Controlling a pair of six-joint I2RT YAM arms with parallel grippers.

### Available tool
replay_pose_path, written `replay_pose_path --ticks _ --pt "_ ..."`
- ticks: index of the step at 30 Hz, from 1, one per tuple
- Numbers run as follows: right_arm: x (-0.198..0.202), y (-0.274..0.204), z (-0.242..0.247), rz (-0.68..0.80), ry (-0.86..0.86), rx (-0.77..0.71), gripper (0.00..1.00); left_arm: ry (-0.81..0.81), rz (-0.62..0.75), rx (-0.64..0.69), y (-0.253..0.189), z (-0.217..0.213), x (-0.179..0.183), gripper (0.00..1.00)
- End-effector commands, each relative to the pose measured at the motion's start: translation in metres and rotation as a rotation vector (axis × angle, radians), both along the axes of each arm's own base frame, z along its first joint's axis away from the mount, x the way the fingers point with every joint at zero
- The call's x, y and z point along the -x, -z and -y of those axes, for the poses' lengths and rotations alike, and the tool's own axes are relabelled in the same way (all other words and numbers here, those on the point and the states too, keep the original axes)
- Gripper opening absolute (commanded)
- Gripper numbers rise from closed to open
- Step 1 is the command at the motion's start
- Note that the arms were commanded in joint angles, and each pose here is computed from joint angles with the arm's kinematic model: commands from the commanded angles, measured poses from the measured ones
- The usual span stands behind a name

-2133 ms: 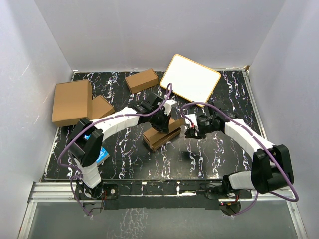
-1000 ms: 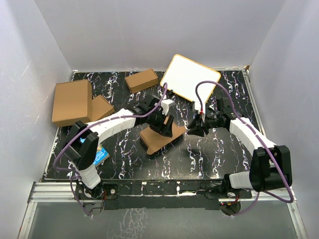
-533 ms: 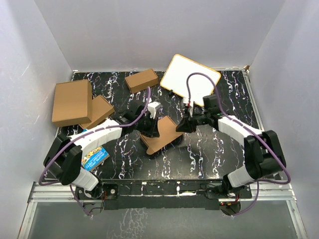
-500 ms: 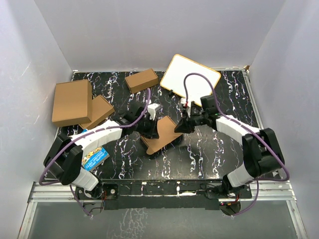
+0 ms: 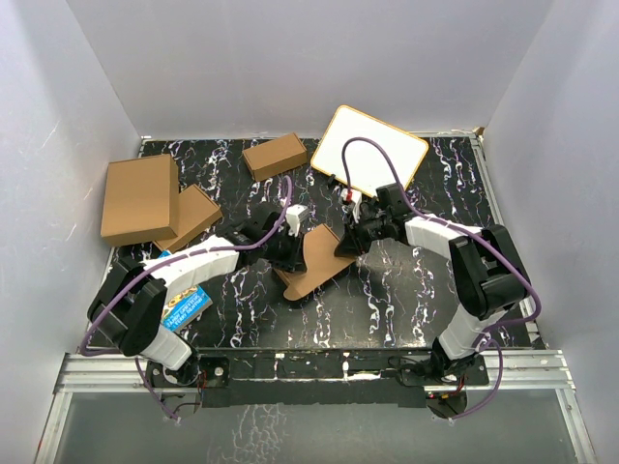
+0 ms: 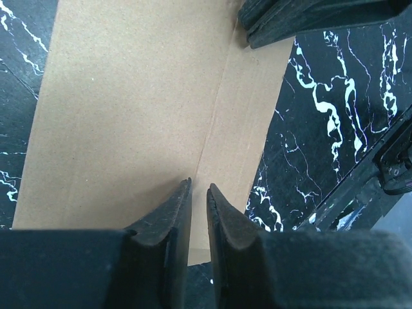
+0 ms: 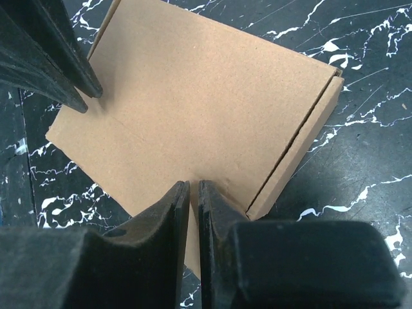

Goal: Fold the paper box

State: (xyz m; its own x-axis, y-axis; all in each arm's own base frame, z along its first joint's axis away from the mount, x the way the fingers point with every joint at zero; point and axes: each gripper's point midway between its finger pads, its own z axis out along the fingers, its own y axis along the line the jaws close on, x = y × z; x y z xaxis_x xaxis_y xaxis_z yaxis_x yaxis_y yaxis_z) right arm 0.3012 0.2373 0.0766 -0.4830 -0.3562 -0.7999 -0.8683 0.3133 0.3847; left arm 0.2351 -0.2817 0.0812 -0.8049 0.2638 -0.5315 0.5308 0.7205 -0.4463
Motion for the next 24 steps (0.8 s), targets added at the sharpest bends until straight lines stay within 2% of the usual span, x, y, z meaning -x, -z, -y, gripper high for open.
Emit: replay_pose_path --ticks 1,4,8,10,13,17,24 --pt "-0.01 -0.026 -0.006 0.078 -0.038 -0.037 0.2 -0.017 0.033 0.013 -0.012 -0.004 -0.004 0.18" --pt "-0.004 -0.054 -0.009 0.16 -0.107 -0.082 0.29 -0.049 0.104 0.034 -0.036 -0.007 -0.011 0.35" --pt "-0.02 -0.07 -0.006 0.249 -0.051 -0.059 0.53 -0.115 0.192 0.077 -0.064 -0.018 -0.021 0.55" --pt "-0.036 -0.067 -0.006 0.216 0.018 -0.055 0.61 -0.149 0.205 0.099 -0.067 -0.025 -0.023 0.67" --pt "-0.052 -0.049 -0.001 0.071 0.074 -0.04 0.63 -0.219 0.203 0.133 -0.067 -0.038 -0.028 0.86" --pt "-0.064 -0.026 0.006 -0.119 0.172 -0.063 0.64 -0.281 0.172 0.222 -0.063 -0.046 -0.026 0.96" --pt "-0.063 -0.007 0.002 -0.233 0.205 -0.077 0.61 -0.347 0.112 0.242 -0.044 -0.054 -0.025 0.97"
